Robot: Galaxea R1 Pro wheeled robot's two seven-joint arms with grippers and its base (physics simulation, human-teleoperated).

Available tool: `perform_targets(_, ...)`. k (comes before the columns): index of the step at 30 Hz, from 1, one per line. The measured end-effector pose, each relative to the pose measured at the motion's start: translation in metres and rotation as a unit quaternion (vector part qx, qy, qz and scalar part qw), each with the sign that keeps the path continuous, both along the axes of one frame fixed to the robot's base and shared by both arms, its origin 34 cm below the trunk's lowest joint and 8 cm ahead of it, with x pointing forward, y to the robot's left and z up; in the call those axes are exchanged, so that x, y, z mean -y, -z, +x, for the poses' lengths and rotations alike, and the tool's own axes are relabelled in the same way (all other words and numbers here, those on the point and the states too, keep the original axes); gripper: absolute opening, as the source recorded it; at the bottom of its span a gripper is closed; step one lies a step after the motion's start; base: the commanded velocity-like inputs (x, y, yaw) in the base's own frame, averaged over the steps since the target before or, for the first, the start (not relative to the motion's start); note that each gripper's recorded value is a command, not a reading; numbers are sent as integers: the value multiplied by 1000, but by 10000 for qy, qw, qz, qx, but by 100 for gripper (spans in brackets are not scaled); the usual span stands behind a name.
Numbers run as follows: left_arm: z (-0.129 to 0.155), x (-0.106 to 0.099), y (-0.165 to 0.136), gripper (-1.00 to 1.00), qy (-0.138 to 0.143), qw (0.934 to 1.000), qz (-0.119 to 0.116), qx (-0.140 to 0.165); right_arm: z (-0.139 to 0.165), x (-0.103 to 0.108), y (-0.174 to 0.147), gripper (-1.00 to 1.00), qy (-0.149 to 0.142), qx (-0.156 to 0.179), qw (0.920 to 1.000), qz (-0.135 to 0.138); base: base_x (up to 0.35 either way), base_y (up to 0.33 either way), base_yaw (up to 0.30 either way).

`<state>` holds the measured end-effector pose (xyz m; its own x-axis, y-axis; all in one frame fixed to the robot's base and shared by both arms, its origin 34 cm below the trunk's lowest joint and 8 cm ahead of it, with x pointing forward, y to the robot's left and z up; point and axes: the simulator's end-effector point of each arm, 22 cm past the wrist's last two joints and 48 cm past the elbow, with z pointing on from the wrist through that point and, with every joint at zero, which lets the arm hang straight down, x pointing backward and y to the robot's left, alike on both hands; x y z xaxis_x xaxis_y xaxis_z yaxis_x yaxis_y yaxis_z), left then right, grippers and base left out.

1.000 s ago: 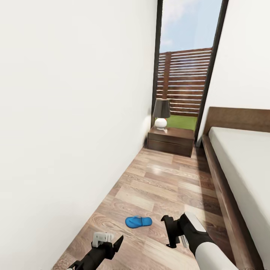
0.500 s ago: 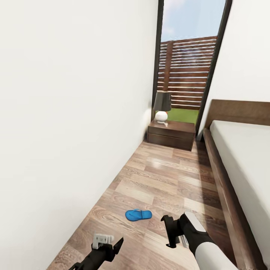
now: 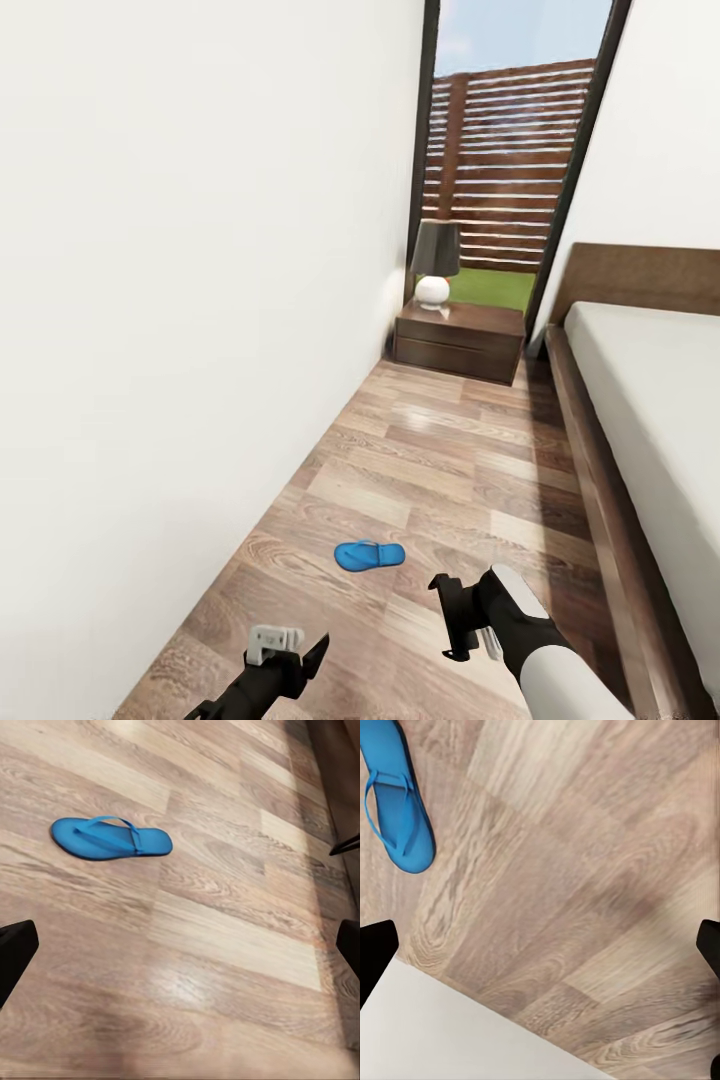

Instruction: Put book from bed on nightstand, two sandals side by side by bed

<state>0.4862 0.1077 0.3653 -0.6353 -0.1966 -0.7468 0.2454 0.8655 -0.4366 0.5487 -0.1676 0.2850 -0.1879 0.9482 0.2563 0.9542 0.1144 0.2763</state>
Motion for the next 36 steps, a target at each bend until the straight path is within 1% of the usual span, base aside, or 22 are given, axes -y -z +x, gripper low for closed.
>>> perform_targets(29, -20, 0, 50, 100, 8, 9982, -13, -599, -29, 0, 57, 100, 1, -586, 9983, 1, 0, 0, 0)
perform_targets(32, -18, 0, 48, 100, -18, 9982, -71, -601, -29, 0, 57, 100, 2, -585, 9983, 1, 0, 0, 0)
perform_targets(35, -14, -5, 42, 100, -182, 9977, -287, -593, -29, 0, 57, 100, 0, -584, 9983, 3, 0, 0, 0)
perform_targets(36, -10, -11, 38, 100, -268, 9972, -412, -569, -29, 0, 57, 100, -1, -584, 9983, 4, 0, 0, 0)
